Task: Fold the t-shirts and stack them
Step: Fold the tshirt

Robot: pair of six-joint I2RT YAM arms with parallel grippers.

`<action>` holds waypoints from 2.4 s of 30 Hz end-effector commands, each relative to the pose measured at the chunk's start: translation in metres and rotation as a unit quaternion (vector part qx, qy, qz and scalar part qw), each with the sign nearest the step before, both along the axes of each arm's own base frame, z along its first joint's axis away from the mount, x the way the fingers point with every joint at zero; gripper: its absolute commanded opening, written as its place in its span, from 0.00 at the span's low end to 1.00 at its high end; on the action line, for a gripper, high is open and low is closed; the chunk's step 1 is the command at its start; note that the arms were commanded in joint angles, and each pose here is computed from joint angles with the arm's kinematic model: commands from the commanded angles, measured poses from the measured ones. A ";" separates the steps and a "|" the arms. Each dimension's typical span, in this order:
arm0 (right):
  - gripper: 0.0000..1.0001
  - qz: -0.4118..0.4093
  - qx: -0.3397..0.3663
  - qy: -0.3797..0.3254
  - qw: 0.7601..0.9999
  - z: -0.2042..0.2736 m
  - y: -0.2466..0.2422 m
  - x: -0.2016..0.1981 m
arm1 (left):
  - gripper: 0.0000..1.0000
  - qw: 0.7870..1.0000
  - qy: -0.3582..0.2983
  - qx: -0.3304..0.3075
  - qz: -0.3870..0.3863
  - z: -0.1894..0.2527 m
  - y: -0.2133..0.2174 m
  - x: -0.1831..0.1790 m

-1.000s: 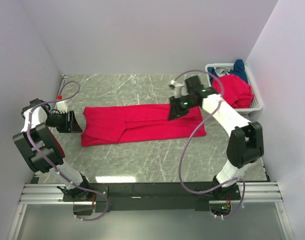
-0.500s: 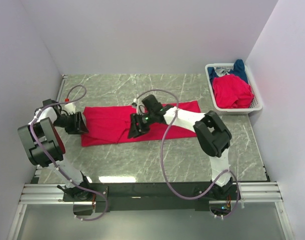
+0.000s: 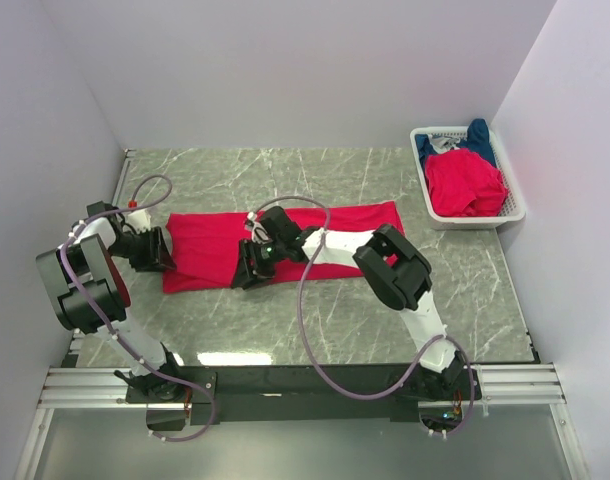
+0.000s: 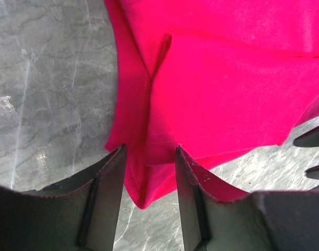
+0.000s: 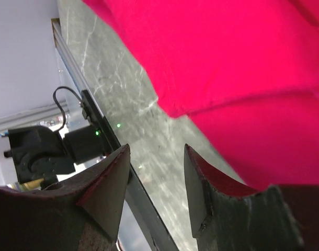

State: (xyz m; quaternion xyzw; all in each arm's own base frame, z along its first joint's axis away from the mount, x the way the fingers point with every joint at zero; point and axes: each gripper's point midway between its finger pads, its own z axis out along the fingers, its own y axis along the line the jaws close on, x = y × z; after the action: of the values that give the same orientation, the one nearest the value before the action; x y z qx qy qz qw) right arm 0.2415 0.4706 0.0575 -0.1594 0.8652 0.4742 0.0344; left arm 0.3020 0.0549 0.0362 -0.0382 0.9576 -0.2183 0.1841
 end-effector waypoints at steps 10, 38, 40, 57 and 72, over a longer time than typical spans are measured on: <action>0.50 -0.011 0.038 0.000 0.999 0.006 0.042 0.012 | 0.48 1.000 -0.004 0.011 -0.008 0.000 -0.001 -0.005; 0.51 -0.022 -0.004 0.050 0.998 -0.033 0.030 -0.011 | 0.49 1.000 -0.001 0.015 -0.010 -0.002 0.003 -0.003; 0.54 -0.028 -0.012 0.059 0.998 -0.036 0.024 -0.015 | 0.50 1.000 0.000 0.016 -0.009 -0.002 0.003 -0.003; 0.45 -0.103 -0.078 0.053 0.990 -0.052 0.011 0.006 | 0.50 1.000 -0.001 0.012 -0.006 -0.002 0.003 0.000; 0.15 -0.099 -0.046 0.011 0.994 -0.029 0.021 0.027 | 0.43 1.000 -0.003 0.005 -0.015 0.003 0.001 0.001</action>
State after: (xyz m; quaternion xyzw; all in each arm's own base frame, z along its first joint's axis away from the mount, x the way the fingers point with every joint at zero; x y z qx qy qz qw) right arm 0.2518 0.4901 0.0227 -0.0651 0.8966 0.4371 0.0290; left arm 0.2943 0.0558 0.0301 -0.0366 0.9618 -0.2105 0.1711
